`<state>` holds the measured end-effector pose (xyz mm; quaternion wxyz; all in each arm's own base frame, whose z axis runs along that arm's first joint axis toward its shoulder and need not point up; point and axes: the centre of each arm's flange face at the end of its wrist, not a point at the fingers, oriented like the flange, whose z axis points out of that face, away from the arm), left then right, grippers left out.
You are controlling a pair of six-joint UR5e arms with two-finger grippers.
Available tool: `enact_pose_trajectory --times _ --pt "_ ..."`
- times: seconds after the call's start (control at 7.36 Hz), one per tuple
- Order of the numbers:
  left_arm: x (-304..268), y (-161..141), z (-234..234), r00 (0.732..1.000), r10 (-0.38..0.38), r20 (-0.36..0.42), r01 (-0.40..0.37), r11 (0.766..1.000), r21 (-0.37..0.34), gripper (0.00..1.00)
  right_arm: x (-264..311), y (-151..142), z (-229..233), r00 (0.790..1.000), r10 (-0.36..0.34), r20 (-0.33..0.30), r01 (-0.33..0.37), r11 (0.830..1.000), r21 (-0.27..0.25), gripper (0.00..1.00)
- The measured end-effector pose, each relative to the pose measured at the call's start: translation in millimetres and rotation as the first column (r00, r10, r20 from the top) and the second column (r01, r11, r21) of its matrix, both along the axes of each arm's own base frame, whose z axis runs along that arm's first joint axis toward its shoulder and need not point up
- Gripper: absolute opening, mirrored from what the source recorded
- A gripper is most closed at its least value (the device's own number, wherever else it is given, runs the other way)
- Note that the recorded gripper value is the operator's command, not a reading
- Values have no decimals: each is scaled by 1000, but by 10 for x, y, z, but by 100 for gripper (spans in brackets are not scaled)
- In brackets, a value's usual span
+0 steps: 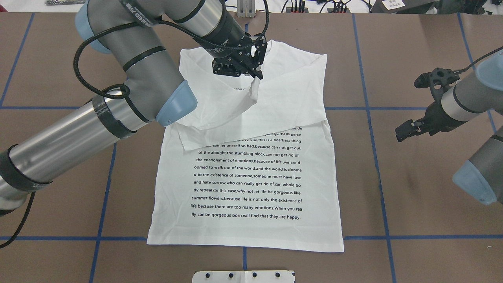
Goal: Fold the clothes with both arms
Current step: 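Carry the sleeve with the left gripper across the shirt toward the right arm, then open the left gripper and lift it off the sleeve while the right arm lowers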
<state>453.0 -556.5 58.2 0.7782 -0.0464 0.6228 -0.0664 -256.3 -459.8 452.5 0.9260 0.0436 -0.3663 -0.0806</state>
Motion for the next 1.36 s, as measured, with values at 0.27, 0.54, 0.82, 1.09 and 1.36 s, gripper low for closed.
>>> enact_pose_trajectory --times 0.27,0.54,0.82,1.09,1.36 --pt "564 -77 307 1000 -30 6 30 999 29 0 12 -25 2 1000 4 0 -4 1000 -1 100" --pt "1124 146 488 999 -45 28 44 998 48 0 14 -54 -25 1000 7 5 -7 1000 1 100" --pt "1408 382 527 999 -26 36 24 998 54 0 15 -65 -39 1000 9 7 -9 1000 2 100" --pt "1595 594 504 1000 -7 27 5 998 66 0 22 -62 -29 1000 10 6 -10 1000 0 100" --pt "1706 732 479 1000 5 20 -7 997 75 0 29 -54 1 1000 10 2 -10 1000 -4 100"
